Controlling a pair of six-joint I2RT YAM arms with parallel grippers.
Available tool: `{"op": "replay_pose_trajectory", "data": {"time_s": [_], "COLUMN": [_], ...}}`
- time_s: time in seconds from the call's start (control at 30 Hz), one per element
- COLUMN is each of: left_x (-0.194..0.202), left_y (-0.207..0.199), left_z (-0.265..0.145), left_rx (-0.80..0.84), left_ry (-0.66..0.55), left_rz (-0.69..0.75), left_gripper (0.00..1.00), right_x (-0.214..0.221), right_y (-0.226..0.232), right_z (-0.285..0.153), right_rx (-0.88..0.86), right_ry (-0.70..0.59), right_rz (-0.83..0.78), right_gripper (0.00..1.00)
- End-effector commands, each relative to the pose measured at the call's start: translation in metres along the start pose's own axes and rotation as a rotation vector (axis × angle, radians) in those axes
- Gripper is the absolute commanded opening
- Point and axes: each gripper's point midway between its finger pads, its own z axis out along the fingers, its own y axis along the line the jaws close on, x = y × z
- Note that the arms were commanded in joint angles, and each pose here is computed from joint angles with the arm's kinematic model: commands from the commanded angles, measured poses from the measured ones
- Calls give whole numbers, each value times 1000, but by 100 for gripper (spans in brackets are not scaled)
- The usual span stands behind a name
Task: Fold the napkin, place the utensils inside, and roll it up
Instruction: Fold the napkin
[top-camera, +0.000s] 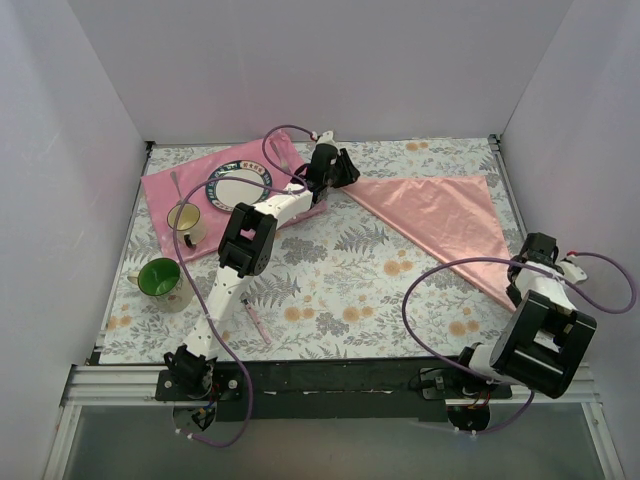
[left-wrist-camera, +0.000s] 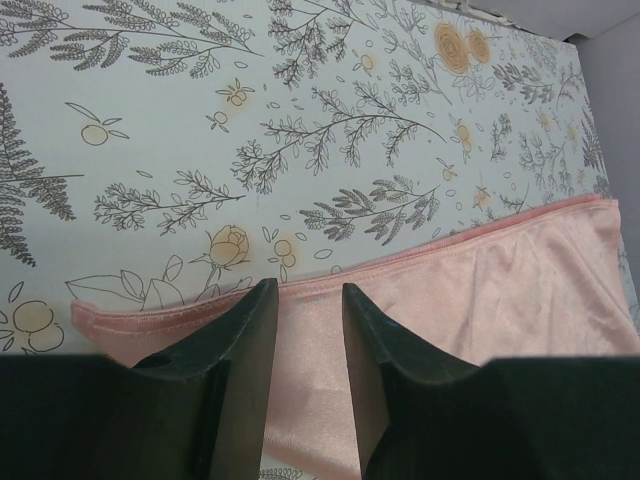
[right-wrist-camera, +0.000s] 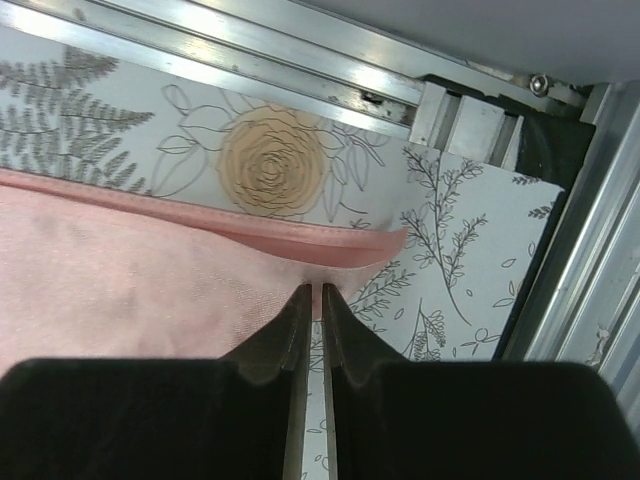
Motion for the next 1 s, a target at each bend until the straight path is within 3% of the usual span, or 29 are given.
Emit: {"op": "replay_pose_trajectory", "data": {"time_s": [0.0,0.47,0.77,0.97], "left_x": [-49,-47,-28,-29], "left_y": [-39,-34,8,42], "left_z": [-18,-10,-1,-8], "left_rx": [61,51,-79,-185], "left_ry": [-77,-101,-74,-68], "left_rz": [2,-53,-80,-26], "left_gripper": [32,31,16,14], "right_x": [5,-1,-5,-3], "right_y": [-13,-19,-16,-17], "right_z": [9,7,6,8], "right_rx": [45,45,49,59], "right_ry": [12,-25,-17,-10], "right_rz": [46,62,61,55], "right_gripper": [16,8,8,8]}}
